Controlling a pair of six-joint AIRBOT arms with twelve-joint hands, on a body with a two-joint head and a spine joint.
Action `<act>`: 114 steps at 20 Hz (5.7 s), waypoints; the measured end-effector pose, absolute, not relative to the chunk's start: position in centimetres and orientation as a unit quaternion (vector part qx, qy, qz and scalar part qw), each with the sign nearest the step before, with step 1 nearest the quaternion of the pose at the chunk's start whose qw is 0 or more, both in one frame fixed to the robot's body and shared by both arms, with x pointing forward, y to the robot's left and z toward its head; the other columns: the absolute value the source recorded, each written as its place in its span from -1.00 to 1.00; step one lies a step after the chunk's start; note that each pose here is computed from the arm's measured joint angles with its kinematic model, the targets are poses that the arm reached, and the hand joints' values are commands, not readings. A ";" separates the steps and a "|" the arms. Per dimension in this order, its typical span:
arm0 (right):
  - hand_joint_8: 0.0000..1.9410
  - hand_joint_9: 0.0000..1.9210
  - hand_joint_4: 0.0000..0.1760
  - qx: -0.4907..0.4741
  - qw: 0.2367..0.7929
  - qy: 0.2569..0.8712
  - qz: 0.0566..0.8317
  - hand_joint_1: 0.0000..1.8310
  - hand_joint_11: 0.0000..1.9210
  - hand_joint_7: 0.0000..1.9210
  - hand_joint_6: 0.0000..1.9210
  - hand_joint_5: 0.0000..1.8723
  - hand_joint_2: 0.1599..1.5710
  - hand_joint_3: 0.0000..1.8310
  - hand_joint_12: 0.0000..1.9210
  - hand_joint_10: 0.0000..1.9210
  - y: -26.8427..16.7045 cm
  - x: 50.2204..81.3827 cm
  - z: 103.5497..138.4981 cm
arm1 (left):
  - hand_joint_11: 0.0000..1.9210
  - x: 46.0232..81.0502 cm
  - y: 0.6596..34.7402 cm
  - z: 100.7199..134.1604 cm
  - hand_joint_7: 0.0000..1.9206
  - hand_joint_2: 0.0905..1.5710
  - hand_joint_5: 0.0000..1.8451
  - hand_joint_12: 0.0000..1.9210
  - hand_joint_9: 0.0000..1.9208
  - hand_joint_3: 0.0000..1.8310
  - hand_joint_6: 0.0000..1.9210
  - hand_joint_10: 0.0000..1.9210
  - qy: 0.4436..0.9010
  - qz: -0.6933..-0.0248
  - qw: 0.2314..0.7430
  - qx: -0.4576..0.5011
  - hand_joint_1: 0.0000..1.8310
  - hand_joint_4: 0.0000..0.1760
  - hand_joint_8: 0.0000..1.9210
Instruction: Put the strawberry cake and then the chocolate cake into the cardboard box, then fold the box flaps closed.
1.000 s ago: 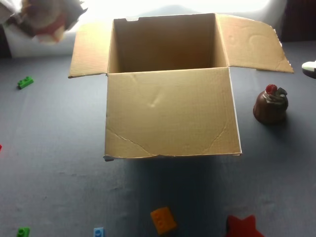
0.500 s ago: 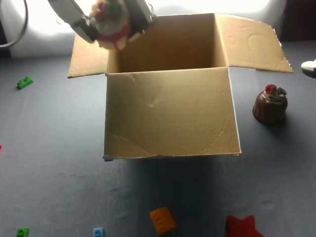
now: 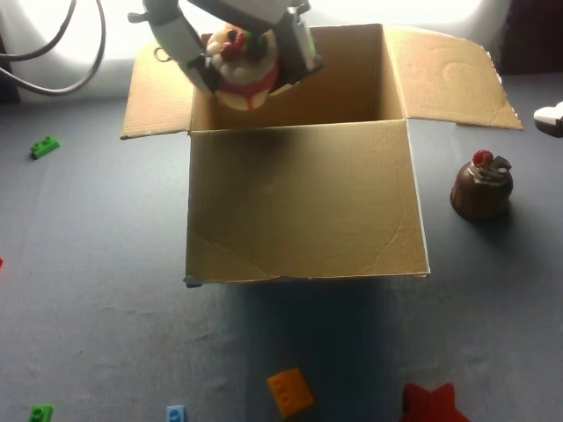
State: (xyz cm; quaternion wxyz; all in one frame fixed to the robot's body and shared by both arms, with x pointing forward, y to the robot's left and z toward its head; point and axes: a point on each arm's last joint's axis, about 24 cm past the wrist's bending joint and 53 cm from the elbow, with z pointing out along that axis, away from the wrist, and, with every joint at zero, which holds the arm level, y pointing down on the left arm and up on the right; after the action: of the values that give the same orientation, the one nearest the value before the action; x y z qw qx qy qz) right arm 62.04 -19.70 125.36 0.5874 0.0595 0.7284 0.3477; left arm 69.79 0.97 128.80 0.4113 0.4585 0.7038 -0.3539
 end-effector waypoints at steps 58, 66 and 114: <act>-0.96 -0.65 -1.00 0.265 0.527 0.704 0.395 0.25 -1.00 -0.57 -0.90 -0.65 0.31 -1.00 0.11 -0.71 -15.0 75.6 117.0 | -1.00 65.8 22.9 120.9 -0.78 0.64 -0.76 -0.17 -0.77 -1.00 -0.99 -0.99 0.784 -0.379 0.427 0.243 -1.00 -0.70 -0.99; 0.43 -0.39 -1.00 0.270 0.537 0.696 0.393 0.42 -0.78 -0.16 0.31 -0.18 0.51 -0.99 1.00 0.70 -15.6 75.8 117.5 | -1.00 65.0 21.6 118.9 -0.77 0.64 -0.80 -0.12 -0.74 -1.00 -1.00 -0.99 0.787 -0.365 0.422 0.264 -1.00 -0.67 -1.00; 0.47 -0.49 -1.00 0.074 0.662 0.467 0.581 0.27 -0.77 -0.17 0.33 -0.23 0.53 -0.99 1.00 0.64 -6.8 68.7 137.4 | -1.00 68.7 21.6 115.5 -0.76 0.64 -0.80 -0.21 -0.75 -1.00 -0.99 -1.00 0.806 -0.362 0.426 0.197 -1.00 -0.69 -1.00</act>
State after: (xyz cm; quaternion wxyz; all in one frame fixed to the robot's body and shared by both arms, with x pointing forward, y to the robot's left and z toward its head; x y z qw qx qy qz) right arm 68.67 -6.78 137.36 0.6625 0.0736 0.4673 0.5808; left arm 68.66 21.61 115.49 0.4258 0.1972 0.8056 -0.3617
